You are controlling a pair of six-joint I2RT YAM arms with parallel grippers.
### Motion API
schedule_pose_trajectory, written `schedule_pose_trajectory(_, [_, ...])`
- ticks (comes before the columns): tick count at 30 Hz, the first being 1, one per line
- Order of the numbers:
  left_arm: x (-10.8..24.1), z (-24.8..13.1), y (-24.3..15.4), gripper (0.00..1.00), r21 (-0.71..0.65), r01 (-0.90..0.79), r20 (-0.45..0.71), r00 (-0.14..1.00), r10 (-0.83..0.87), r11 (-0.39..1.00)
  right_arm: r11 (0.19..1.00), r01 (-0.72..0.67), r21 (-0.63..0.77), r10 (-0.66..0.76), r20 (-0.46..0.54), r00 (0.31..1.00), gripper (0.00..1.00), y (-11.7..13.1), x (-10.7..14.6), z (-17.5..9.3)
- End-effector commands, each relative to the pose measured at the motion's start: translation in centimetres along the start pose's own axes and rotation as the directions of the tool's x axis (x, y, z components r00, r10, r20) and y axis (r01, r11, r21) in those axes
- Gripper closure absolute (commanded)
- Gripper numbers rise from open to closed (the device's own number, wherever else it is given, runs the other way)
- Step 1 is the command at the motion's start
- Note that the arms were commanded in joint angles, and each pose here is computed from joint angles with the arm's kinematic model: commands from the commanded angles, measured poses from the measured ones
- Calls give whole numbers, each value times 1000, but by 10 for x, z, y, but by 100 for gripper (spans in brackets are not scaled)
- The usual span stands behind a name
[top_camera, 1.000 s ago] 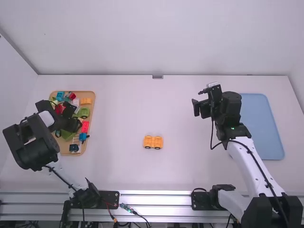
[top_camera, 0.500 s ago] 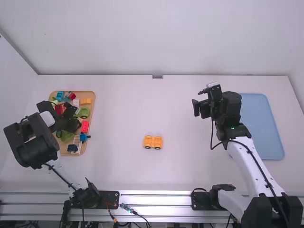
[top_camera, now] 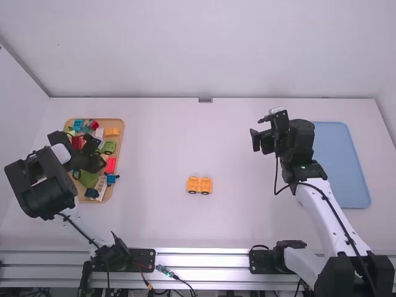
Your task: Assemble lego blocks to make yellow taxi
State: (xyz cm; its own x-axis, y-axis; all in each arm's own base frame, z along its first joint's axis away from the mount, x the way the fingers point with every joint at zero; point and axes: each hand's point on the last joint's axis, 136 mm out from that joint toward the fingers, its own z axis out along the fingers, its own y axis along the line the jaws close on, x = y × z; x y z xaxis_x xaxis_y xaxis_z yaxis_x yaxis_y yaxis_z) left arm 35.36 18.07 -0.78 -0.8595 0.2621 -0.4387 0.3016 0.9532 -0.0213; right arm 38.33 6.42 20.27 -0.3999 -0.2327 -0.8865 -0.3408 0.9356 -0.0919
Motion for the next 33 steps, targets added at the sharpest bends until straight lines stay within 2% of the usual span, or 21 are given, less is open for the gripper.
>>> schedule_pose_trajectory(1, [-9, -1, 1, 78, 25, 2, 8, 1000, -2, 1000, 1000, 1, 6, -2, 38, 999, 1, -2, -16, -5])
schedule_pose_trajectory(2, [-13, -6, 2, 82, 37, 8, 3, 1000, -8, 999, 1000, 1, 5, -1, 39, 999, 1, -1, -16, -5])
schedule_pose_trajectory(5, [-22, -17, 0, 82, 67, 16, 4, 1000, -16, 998, 1000, 1, 4, -1, 39, 999, 1, -1, -16, -5])
schedule_pose_trajectory(10, [-46, -40, -2, 90, 123, 24, 39, 999, -29, 992, 1000, 1, 3, -1, 39, 999, 1, -1, -16, -5])
schedule_pose_trajectory(14, [-68, -58, -14, 94, 188, 12, 62, 998, -24, 982, 1000, 1, 3, -1, 39, 999, 1, -1, -16, -5])
schedule_pose_trajectory(17, [-80, -66, -26, 98, 207, -15, 33, 999, 8, 978, 1000, 1, 2, -1, 39, 999, 1, -1, -16, -5])
schedule_pose_trajectory(20, [-91, -62, -46, 98, 218, -69, -3, 997, 72, 974, 1000, 6, -4, -6, 43, 999, 1, 3, -18, -5])
schedule_pose_trajectory(28, [-104, -33, -128, 98, 296, -330, -76, 927, 366, 897, 999, 42, -15, -42, 45, 998, 1, 8, -18, -4])
schedule_pose_trajectory(33, [-109, -21, -167, 98, 251, -426, -85, 885, 458, 869, 1000, 30, -1, -29, 51, 998, 1, 1, -19, -5])
